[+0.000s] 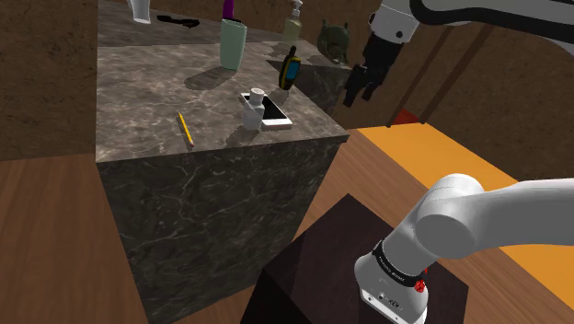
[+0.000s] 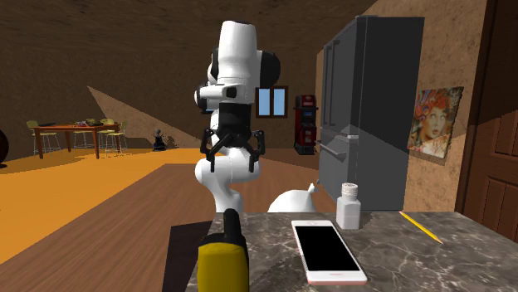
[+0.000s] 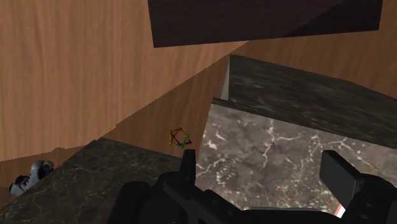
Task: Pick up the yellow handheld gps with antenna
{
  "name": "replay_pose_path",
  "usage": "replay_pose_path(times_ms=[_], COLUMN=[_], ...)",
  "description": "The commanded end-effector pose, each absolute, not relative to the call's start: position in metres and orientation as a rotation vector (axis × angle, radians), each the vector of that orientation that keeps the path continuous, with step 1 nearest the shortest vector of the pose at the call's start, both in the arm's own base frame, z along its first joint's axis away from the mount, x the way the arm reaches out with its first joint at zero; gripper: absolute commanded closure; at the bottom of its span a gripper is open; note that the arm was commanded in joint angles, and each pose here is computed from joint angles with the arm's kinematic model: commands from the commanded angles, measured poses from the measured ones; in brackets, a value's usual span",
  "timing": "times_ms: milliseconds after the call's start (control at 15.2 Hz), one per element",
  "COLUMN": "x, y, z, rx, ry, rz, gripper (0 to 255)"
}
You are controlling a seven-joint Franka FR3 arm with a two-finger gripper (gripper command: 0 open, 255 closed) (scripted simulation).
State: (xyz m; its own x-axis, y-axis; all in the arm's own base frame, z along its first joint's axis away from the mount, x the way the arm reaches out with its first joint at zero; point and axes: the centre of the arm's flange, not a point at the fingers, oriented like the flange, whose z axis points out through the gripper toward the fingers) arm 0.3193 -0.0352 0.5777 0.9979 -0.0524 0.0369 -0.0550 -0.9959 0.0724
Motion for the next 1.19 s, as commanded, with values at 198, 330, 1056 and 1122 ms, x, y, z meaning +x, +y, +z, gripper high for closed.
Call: replay_pose_path(times_ms=[198,330,1056,1122], x=[0.358,0.384,0.533,0.547], y=[-0.049,-0.057,-0.076,-0.076], z=[0.586,0.592,0.613,0.614], rx=[3.046,3.029,2.909,2.896], ry=[0.024,0.093,0.465,0.497], rz=[0.013,-0.013,-0.155,-0.168], gripper=[0,0,0,0])
